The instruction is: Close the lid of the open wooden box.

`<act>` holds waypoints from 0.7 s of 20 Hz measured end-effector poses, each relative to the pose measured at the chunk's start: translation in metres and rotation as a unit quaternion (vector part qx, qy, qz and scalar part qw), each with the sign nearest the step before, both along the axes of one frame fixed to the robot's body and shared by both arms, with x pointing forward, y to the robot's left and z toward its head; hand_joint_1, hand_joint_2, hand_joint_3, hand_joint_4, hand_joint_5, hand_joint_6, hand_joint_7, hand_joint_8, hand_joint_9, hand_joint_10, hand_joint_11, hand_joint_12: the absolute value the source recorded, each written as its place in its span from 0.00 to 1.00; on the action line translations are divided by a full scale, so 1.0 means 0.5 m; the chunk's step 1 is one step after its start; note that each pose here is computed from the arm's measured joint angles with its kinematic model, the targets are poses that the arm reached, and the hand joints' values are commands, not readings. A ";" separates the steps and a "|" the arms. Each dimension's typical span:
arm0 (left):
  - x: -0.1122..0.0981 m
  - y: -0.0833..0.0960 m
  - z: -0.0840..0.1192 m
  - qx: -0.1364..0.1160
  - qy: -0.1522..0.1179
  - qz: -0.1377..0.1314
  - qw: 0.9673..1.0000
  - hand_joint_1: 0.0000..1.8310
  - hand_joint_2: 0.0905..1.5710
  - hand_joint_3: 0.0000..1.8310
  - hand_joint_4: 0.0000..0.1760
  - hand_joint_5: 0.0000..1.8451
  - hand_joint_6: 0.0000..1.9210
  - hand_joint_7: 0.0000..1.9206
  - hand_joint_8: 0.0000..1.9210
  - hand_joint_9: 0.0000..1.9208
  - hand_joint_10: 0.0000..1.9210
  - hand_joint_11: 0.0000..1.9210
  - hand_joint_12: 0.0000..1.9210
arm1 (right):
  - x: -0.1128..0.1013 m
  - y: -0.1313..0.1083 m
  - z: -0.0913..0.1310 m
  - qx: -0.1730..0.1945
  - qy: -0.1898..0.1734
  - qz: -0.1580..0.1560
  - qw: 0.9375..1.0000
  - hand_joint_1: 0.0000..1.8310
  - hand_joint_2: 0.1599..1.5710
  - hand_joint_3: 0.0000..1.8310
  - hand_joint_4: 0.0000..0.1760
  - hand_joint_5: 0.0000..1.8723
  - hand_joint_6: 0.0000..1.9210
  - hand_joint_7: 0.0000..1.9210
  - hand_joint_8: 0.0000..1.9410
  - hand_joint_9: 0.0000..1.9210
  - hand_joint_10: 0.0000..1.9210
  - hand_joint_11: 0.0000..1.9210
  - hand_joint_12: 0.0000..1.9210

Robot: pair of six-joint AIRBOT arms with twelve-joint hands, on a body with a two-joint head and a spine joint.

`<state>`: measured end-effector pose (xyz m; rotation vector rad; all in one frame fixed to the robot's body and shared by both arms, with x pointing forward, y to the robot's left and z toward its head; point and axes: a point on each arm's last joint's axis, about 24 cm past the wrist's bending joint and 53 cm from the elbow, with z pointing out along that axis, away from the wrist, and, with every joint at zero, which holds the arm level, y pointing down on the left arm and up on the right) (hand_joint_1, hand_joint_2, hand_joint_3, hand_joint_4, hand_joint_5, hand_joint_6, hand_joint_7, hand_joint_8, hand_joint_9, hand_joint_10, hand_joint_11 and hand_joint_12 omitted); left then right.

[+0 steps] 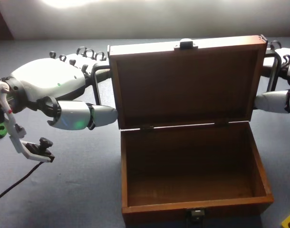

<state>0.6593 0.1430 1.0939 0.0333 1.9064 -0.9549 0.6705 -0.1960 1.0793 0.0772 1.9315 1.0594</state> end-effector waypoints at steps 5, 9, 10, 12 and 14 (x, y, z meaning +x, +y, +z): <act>-0.025 0.010 0.020 -0.021 -0.005 -0.004 1.000 0.00 0.82 0.00 0.17 0.00 0.00 0.00 0.00 0.00 0.00 0.01 0.00 | -0.022 0.019 0.017 0.015 -0.002 0.013 1.000 0.00 0.84 0.00 0.00 0.06 0.01 0.05 0.01 0.02 0.01 0.04 0.01; -0.049 0.028 0.034 -0.035 -0.009 -0.002 0.999 0.00 0.85 0.01 0.00 0.02 0.01 0.00 0.00 0.00 0.00 0.04 0.02 | -0.064 0.034 0.050 0.037 -0.013 0.040 0.998 0.00 0.84 0.00 0.00 0.04 0.00 0.03 0.00 0.01 0.00 0.02 0.01; -0.053 0.033 0.035 -0.038 -0.008 0.000 0.999 0.00 0.87 0.00 0.00 0.03 0.00 0.00 0.00 0.00 0.00 0.04 0.03 | -0.071 0.033 0.054 0.040 -0.014 0.043 0.998 0.00 0.84 0.00 0.00 0.03 0.00 0.02 0.00 0.00 0.00 0.02 0.01; -0.068 0.042 0.046 -0.051 -0.010 0.004 0.999 0.00 0.86 0.00 0.00 0.04 0.01 0.00 0.00 0.00 0.00 0.03 0.02 | -0.089 0.032 0.060 0.044 -0.013 0.049 0.998 0.04 0.85 0.00 0.00 0.03 0.00 0.03 0.00 0.00 0.00 0.01 0.00; -0.085 0.044 0.058 -0.059 -0.015 0.001 0.998 0.00 0.86 0.00 0.00 0.04 0.00 0.00 0.00 0.02 0.01 0.03 0.03 | -0.105 0.037 0.066 0.052 -0.014 0.058 0.997 0.07 0.85 0.00 0.00 0.03 0.00 0.02 0.00 0.00 0.00 0.01 0.00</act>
